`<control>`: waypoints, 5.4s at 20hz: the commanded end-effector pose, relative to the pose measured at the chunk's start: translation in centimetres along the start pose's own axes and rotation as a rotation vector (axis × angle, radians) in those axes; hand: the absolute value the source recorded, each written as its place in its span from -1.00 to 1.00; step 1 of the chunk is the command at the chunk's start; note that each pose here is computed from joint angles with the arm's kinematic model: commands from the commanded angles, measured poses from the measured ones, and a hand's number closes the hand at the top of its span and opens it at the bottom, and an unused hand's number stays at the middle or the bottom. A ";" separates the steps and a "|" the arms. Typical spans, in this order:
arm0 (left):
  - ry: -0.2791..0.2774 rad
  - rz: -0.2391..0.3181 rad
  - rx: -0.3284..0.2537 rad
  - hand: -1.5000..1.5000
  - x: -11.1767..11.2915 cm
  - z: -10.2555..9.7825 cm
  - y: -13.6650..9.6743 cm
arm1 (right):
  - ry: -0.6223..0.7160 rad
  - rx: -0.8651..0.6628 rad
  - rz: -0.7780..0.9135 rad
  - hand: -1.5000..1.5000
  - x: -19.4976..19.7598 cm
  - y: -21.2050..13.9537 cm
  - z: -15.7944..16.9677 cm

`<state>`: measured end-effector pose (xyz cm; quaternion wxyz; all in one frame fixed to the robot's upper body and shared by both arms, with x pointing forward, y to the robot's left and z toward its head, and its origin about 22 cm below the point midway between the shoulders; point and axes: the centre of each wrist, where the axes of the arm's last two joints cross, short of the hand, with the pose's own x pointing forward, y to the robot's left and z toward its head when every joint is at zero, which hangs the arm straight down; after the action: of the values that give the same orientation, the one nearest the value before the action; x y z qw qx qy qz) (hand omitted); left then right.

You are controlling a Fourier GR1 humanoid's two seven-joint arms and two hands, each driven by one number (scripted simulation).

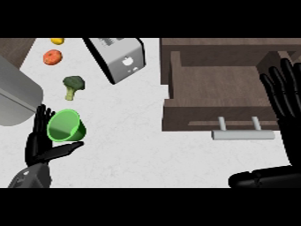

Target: Pick up the cup, place it into the drawer and close the drawer

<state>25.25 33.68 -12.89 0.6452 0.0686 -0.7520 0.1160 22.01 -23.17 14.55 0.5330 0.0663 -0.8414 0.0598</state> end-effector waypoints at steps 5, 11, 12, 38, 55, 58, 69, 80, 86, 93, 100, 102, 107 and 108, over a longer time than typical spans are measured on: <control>-0.003 0.083 -0.008 -1.00 -0.9 -0.4 -1.0 | 0.025 0.025 0.009 -1.00 -0.6 0.6 0.2; -0.007 0.139 -0.013 -1.00 -1.4 -0.5 -1.2 | 0.018 0.024 -0.013 -1.00 -0.5 -1.3 0.9; 0.004 0.152 -0.046 -1.00 -0.7 -1.2 -0.4 | -0.010 0.006 -0.001 -1.00 -0.5 -0.9 -0.7; -0.220 0.197 -0.111 1.00 -1.7 0.0 -4.6 | 0.006 0.000 0.010 -1.00 -0.1 -0.6 0.1; -0.330 0.307 -0.405 1.00 9.9 -4.6 -11.9 | 0.037 -0.002 0.004 -1.00 -0.1 -1.6 0.4; -0.329 0.329 -0.402 1.00 13.1 -6.0 -16.0 | 0.010 -0.015 0.000 -1.00 0.8 -2.1 0.9; -0.384 0.269 -0.444 1.00 23.7 -8.8 -23.1 | 0.011 -0.003 0.034 -1.00 0.2 -2.0 0.1; -0.347 0.194 -0.466 1.00 27.9 -10.4 -29.0 | 0.018 -0.023 0.006 -1.00 -1.0 -2.6 0.7; -0.310 0.134 -0.491 1.00 25.8 -10.7 -31.6 | 0.025 -0.031 0.011 -1.00 -1.4 -3.3 0.2; -0.264 0.099 -0.478 1.00 26.9 -13.1 -34.6 | 0.007 -0.019 0.009 -1.00 -0.2 -1.6 0.5; -0.229 0.044 -0.451 1.00 24.6 -12.0 -36.8 | 0.003 0.004 0.019 -1.00 -1.0 -0.5 -0.5; -0.234 0.035 -0.448 1.00 24.5 -12.8 -37.1 | 0.001 0.021 0.003 -1.00 -1.9 -1.8 -0.4; -0.205 -0.040 -0.466 1.00 22.6 -12.5 -37.2 | 0.000 0.014 0.010 -1.00 -1.6 -1.4 -0.5; -0.206 -0.042 -0.489 1.00 23.9 -13.0 -37.8 | -0.003 0.001 -0.010 -1.00 -1.7 -2.3 -0.6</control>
<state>42.76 2.19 15.19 0.5616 -0.0717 -0.8212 -0.0720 23.26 -24.84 13.29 0.5342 0.0644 -0.8405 0.0629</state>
